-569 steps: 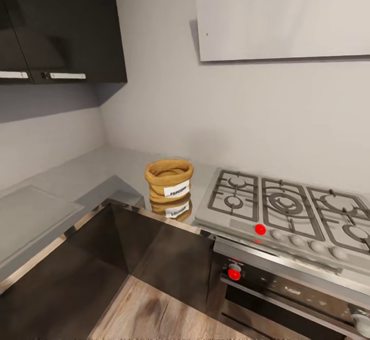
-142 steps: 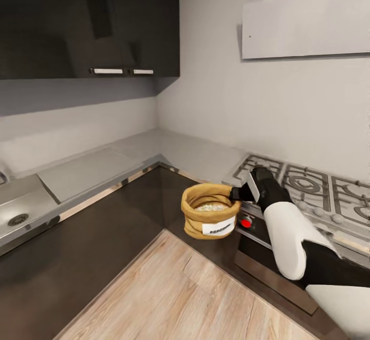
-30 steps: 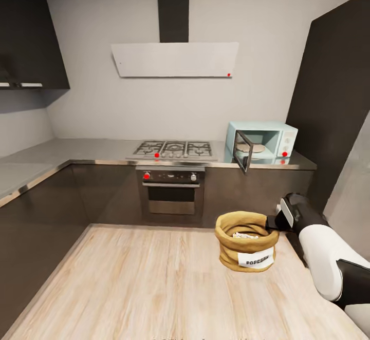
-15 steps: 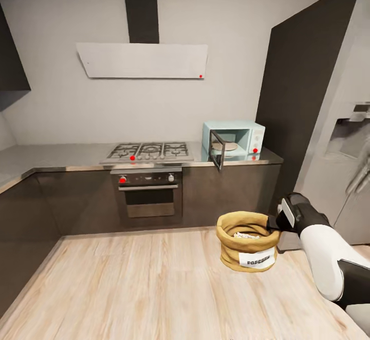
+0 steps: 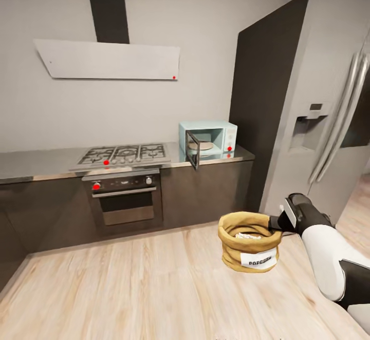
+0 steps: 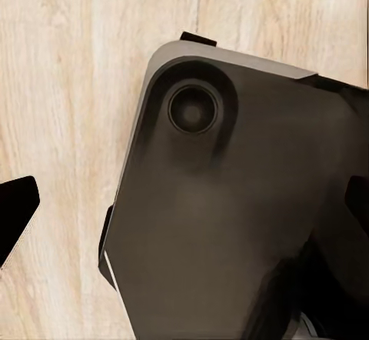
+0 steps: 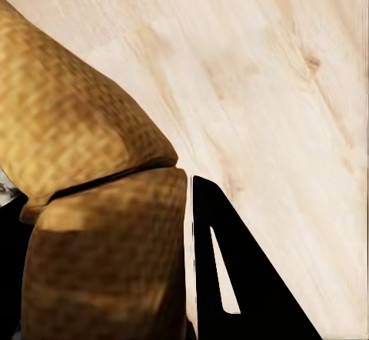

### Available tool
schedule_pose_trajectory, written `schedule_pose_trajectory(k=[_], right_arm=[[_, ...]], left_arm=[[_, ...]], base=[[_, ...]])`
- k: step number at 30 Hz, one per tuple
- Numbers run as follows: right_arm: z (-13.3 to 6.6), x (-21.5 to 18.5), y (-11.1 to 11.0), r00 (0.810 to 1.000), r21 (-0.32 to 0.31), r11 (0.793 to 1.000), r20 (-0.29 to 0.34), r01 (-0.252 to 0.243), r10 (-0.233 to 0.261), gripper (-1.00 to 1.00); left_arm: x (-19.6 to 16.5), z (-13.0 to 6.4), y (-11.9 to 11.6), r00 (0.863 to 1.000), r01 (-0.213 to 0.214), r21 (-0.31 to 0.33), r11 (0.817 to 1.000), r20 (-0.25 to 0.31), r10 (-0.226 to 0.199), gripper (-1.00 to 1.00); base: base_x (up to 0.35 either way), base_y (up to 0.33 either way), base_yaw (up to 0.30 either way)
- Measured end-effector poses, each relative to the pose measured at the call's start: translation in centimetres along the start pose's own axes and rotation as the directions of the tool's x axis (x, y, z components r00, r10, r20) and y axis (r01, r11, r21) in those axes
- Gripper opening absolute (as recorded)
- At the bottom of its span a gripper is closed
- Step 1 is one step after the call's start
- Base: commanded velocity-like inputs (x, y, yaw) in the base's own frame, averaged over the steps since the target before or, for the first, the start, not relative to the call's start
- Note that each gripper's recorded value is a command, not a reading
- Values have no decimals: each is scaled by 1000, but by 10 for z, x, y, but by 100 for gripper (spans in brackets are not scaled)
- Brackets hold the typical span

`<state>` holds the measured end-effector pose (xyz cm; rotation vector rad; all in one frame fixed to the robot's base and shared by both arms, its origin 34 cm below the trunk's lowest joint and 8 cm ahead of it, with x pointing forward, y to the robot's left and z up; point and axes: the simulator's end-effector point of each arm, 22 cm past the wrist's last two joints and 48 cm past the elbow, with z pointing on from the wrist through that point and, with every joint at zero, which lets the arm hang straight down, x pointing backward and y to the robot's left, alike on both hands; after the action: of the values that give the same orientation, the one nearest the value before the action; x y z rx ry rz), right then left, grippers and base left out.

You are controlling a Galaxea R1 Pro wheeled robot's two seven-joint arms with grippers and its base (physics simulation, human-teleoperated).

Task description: In the kitchen, take the popcorn bag from the countertop, put it into the microwave, and heat it until the popcorn is cooked so the cooked popcorn ends up inside the bag.

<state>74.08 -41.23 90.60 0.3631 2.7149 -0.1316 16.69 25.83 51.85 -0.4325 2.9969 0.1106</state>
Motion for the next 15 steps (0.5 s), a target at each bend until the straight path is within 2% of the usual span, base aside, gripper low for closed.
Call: schedule_pose_trajectory(k=[4,15], right_arm=[[-1,-1,-6,1000,7,1000,3,-5,5,-100],[-4,-2,-7,1000,8,1000,7,-6,6,-100]], left_arm=[[-1,0,0,1000,0,0,1000,2,0,100],[-2,0,0,1000,5,1,1000,6,-5,100]], base=[[0,0,-295],[0,0,-295]])
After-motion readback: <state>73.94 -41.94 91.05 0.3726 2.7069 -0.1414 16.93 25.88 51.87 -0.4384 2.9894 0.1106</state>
